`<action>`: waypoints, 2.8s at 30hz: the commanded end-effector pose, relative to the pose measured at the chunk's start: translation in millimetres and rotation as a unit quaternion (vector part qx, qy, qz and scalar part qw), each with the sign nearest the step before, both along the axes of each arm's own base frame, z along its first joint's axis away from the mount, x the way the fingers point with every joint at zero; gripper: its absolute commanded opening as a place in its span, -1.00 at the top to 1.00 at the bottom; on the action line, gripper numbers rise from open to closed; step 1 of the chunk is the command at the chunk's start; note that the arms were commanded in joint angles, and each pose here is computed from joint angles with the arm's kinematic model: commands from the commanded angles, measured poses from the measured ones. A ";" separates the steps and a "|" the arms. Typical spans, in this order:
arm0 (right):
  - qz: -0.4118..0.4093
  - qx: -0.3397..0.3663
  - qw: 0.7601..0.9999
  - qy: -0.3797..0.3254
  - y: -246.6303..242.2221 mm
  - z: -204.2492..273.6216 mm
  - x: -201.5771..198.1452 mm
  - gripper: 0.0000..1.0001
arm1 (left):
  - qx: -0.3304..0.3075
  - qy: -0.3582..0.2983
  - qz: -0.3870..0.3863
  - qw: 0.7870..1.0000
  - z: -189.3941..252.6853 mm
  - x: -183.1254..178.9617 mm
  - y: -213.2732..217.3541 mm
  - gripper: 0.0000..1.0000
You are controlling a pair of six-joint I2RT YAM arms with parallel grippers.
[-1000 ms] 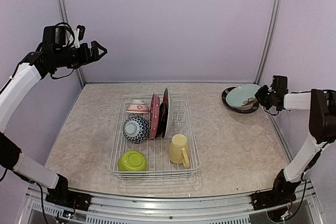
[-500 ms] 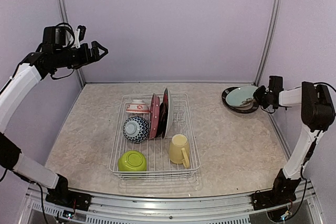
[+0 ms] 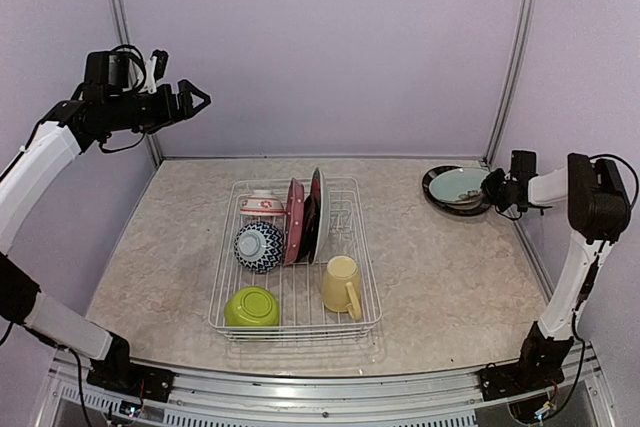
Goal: Unload the mixed dishes from the dish rack
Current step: Place the plate with another plate, then grab the plate from the dish rack.
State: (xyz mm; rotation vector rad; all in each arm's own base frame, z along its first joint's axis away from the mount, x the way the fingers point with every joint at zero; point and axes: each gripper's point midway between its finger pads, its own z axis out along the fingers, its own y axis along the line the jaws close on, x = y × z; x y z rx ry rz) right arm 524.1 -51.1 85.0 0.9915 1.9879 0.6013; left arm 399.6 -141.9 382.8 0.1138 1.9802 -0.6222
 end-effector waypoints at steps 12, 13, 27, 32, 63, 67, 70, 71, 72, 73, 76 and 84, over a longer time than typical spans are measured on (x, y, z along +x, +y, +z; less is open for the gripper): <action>0.024 -0.051 0.998 0.019 -5.3 0.5 -4.6 0.00 | -0.004 0.003 -0.013 1.000 -4.6 1.3 -8.4 -0.98; 0.024 -0.058 0.998 0.022 -6.2 1.8 -7.0 -0.08 | -0.005 0.003 -0.013 1.000 -3.9 1.3 -8.7 -0.98; 0.052 -0.142 0.986 0.064 -7.6 18.5 -52.9 -0.69 | -0.005 -0.003 -0.013 1.000 0.1 -1.3 -8.0 -0.98; 0.083 -0.183 0.976 0.087 9.7 15.3 -80.5 -0.70 | -0.008 -0.001 -0.017 1.000 0.1 -2.0 -10.3 -0.98; 0.266 -0.268 0.926 -0.003 229.1 115.2 -137.9 -0.76 | -0.013 -0.004 -0.036 0.999 8.2 -13.0 -23.6 -0.98; 0.297 -0.272 0.915 -0.033 275.5 134.1 -141.7 -0.83 | -0.016 -0.011 -0.037 0.999 13.6 -16.8 -22.9 -0.98; 0.320 -0.274 0.906 -0.048 308.7 144.7 -144.9 -0.87 | -0.016 -0.017 -0.034 0.999 17.4 -19.0 -21.6 -0.98; 0.325 -0.276 0.903 -0.050 316.9 146.3 -144.1 -0.88 | -0.015 -0.019 -0.033 0.999 18.1 -19.3 -21.3 -0.98; 0.333 -0.276 0.900 -0.057 329.2 150.3 -146.7 -0.89 | -0.014 -0.021 -0.032 0.999 18.7 -20.2 -21.0 -0.98; 0.338 -0.275 0.898 -0.066 339.8 156.4 -147.1 -0.90 | -0.013 -0.022 -0.030 0.999 19.3 -20.4 -20.5 -0.98; 0.360 -0.274 0.888 -0.079 369.6 163.2 -151.7 -0.96 | -0.013 -0.020 -0.031 0.999 17.8 -19.9 -21.6 -0.98; 0.396 -0.265 0.872 -0.112 430.4 178.3 -169.3 -0.96 | -0.007 -0.020 -0.034 0.999 16.1 -20.7 -26.1 -0.98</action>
